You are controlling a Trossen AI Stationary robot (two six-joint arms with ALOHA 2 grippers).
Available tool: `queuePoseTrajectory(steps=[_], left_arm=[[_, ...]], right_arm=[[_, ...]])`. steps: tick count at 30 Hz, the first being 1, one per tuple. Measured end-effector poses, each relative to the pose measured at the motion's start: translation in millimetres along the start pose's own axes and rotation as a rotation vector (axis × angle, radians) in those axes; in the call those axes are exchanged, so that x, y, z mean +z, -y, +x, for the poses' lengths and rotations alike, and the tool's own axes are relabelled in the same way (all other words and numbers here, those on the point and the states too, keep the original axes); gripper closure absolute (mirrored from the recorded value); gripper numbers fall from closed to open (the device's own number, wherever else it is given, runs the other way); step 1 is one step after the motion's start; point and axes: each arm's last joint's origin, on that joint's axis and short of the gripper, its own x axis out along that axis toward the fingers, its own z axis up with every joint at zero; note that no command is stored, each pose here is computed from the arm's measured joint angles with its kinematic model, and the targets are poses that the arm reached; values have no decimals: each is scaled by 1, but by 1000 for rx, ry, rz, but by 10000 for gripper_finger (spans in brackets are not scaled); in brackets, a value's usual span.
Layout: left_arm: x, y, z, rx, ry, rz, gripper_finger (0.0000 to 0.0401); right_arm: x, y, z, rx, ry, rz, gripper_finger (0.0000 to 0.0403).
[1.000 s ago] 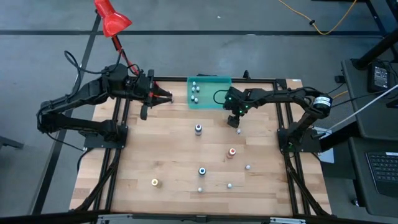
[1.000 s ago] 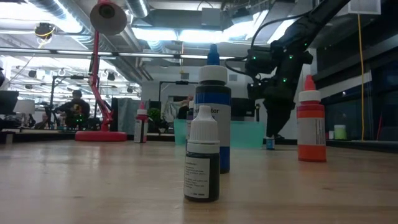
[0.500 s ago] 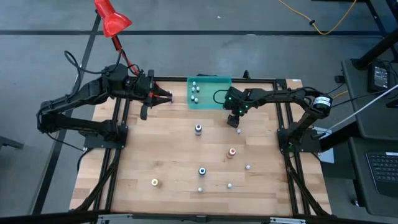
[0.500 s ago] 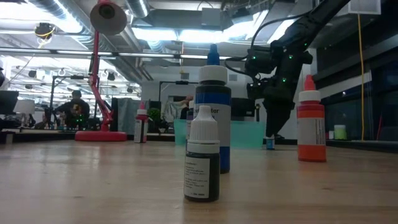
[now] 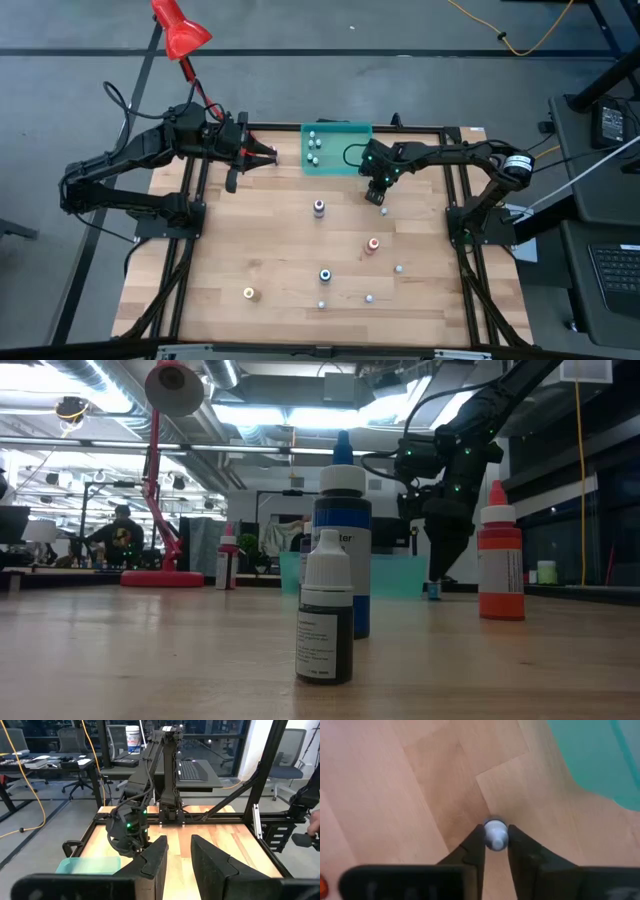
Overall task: Pick & Place food coloring
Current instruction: Put the small blue food coloring bottle into the green bin
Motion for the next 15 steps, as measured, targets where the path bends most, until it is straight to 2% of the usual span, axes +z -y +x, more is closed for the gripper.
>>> queuePoseTrajectory(steps=[7,12,15], left_arm=[[0,0,0,0,0,1,319],[0,0,0,0,0,3,319],[0,0,0,0,0,10,319]], right_arm=[[2,-5,-5,137,-32,6,346],[23,-13,-32,167,-46,-64,346],[44,-18,-57,158,8,-139,346]])
